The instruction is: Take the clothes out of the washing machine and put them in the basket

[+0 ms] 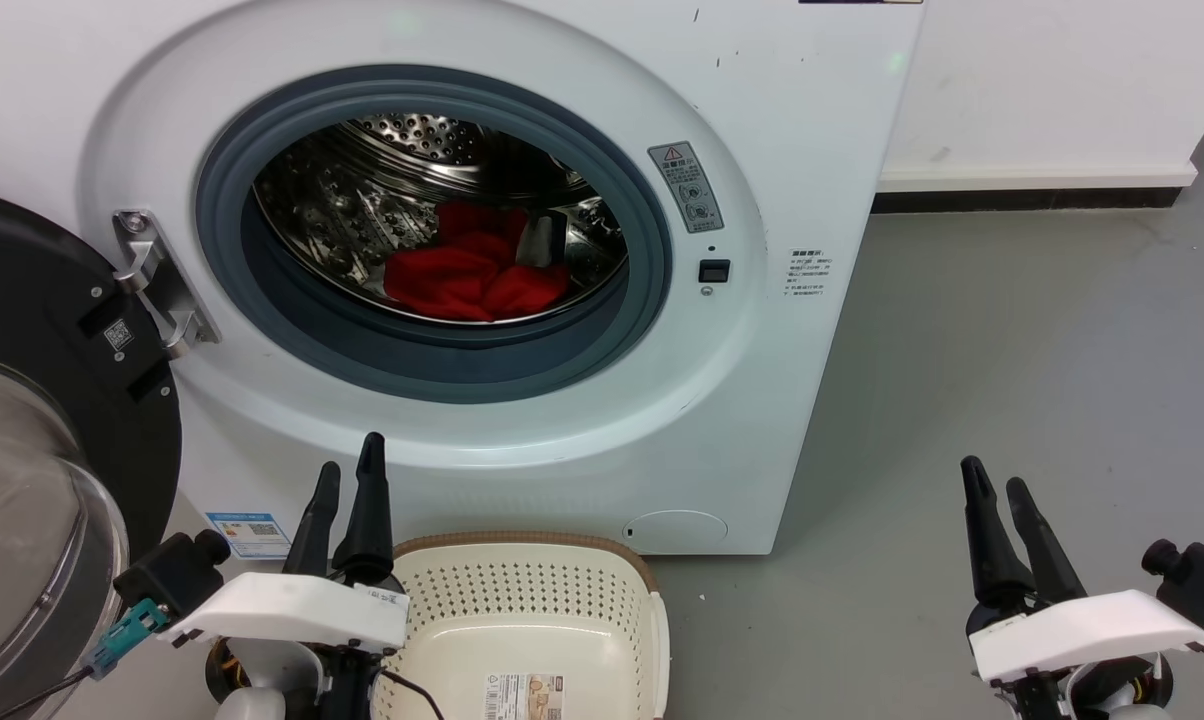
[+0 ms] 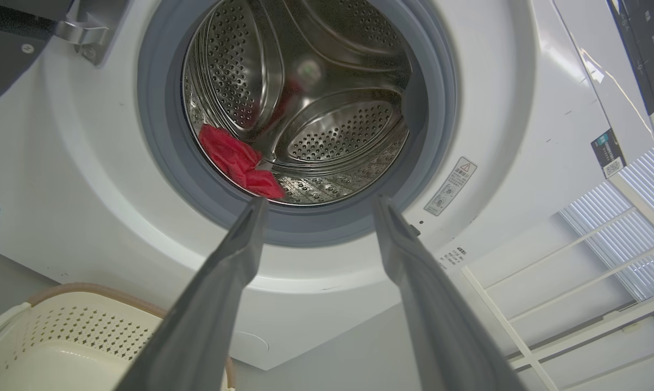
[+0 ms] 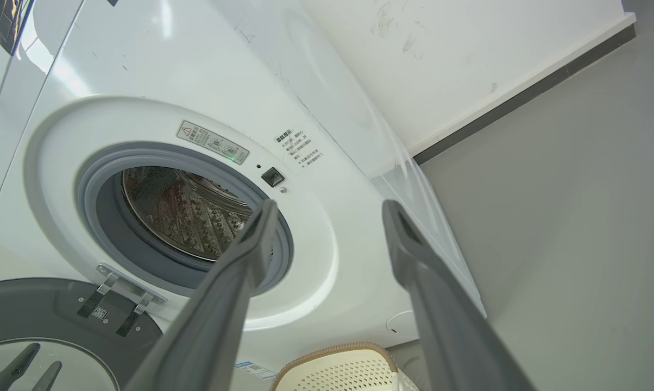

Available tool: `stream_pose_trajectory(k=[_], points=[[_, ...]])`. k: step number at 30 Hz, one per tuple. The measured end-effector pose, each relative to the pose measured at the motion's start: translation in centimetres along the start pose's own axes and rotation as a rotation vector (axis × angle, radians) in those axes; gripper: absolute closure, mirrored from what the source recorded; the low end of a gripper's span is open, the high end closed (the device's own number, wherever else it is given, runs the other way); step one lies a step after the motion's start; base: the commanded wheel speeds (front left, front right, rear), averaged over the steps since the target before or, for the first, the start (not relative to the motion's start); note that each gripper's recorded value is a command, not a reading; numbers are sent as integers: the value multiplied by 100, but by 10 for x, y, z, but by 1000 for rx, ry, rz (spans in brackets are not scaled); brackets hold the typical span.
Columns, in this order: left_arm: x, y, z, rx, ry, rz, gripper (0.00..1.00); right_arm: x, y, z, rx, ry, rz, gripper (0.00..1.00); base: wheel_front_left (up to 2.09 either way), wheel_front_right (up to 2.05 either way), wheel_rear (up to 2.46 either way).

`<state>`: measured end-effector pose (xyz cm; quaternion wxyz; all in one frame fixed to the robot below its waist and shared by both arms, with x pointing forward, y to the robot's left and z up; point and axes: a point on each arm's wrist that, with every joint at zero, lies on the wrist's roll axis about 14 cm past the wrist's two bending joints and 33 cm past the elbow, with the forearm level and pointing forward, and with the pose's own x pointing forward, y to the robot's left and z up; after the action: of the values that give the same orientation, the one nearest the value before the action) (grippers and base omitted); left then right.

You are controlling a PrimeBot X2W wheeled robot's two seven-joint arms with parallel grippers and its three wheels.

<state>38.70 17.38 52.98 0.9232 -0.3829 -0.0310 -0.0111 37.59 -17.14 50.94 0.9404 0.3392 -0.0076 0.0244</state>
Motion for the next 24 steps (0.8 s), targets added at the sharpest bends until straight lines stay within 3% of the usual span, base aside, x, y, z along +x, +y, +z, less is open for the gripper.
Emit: stream_pose_trajectory(k=[24], points=[[-3, -8, -5, 328, -17, -36, 0, -3, 6, -2, -284, -11, 39, 0, 0, 0, 0]])
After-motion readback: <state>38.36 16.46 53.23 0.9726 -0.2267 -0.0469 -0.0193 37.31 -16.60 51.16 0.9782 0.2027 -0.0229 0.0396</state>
